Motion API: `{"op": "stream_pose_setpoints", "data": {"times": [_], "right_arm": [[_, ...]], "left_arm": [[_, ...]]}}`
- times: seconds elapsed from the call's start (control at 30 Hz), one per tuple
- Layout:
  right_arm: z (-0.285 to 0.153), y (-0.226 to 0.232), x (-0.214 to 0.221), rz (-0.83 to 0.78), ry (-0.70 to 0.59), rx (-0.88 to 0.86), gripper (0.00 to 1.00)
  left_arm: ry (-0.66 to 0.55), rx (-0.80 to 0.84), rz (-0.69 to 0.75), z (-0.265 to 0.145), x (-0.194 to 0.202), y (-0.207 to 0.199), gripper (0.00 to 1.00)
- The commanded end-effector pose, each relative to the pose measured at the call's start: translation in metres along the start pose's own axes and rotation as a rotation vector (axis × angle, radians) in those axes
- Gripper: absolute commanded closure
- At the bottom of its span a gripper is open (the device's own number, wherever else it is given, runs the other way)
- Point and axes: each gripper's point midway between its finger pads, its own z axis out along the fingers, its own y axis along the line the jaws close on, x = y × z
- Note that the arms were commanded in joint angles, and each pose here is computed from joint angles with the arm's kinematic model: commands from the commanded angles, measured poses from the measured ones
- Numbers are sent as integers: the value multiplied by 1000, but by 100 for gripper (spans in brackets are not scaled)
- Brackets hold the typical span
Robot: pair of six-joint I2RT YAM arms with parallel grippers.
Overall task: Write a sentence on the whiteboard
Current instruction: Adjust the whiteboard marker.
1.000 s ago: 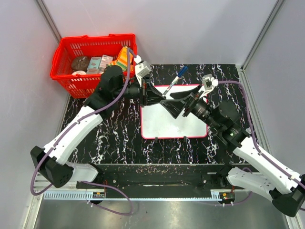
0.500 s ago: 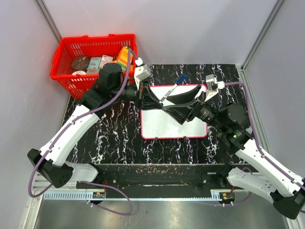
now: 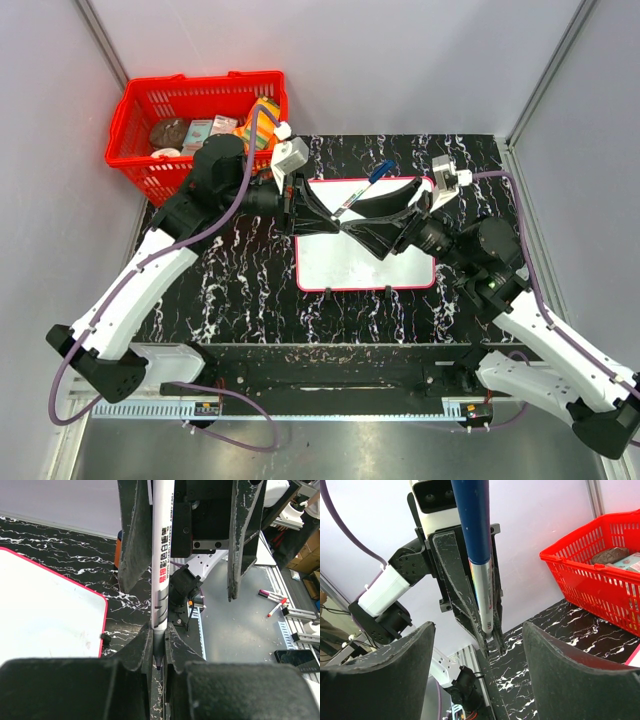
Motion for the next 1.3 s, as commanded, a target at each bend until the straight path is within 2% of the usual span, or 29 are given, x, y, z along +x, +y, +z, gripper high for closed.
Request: {"op": "stream_pose_setpoints", "data": {"times": [0.0, 0.17, 0.33, 0.43, 0.5, 0.53, 0.57, 0.67, 0.7, 0.73, 0.77, 0.83, 0.87, 0.93, 0.97, 1.0, 1.03, 1.07, 1.13, 1.2, 1.27], "right_arm": [[4, 22, -22, -37, -49, -82, 27], [13, 24, -22, -22, -43, -118, 43], [18, 26, -22, -3, -43, -138, 48], [15, 25, -28, -7, -72, -125, 65], [15, 27, -28, -5, -72, -131, 67], [15, 26, -26, -2, -64, -134, 77], [16, 29, -28, -1, -62, -141, 100], [19, 31, -22, 10, -24, -166, 100], [19, 31, -21, 14, -17, -172, 100], [21, 27, -19, 23, -8, -153, 100], [20, 25, -16, 24, -4, -146, 100], [17, 14, -15, -7, -14, -86, 100], [14, 4, -10, -12, -14, -42, 100], [6, -12, -18, -75, -75, 51, 100], [0, -28, -9, -87, -78, 109, 100], [-5, -37, -10, -105, -109, 153, 100], [-14, -43, -27, -131, -204, 208, 100], [-22, -62, -15, -140, -211, 268, 100], [-33, -86, -17, -152, -257, 392, 100], [-35, -97, -13, -198, -232, 440, 100], [-36, -109, -8, -230, -224, 475, 100]], "left_arm": [[-32, 62, 55, -5, -17, -21, 100], [-15, 112, 37, -4, -8, -27, 100], [-7, 127, 28, -4, -3, -29, 100], [-5, 117, 34, -5, -1, -29, 100], [-2, 115, 29, -4, 1, -27, 100], [-2, 118, 27, -4, 0, -27, 100], [1, 118, 22, -3, 1, -26, 100], [-3, 76, 17, -2, 0, -19, 100], [-10, 55, 19, -3, -2, -16, 87], [-15, 37, 17, -4, -3, -14, 55], [-19, 25, 15, -4, -4, -12, 35], [-63, -72, 25, -10, -14, 0, 16], [-70, -89, 4, -12, -7, 8, 12], [-185, -165, -14, -30, -22, 20, 5], [-226, -175, -19, -37, -25, 23, 3], [-253, -270, -101, -48, -2, 55, 3], [-325, -323, -128, -60, -8, 58, 1], [-368, -409, -165, -69, -1, 77, 1], [-381, -532, -291, -82, 32, 112, 1], [-361, -626, -397, -87, 59, 141, 1], [-325, -626, -480, -79, 85, 163, 1]]}}
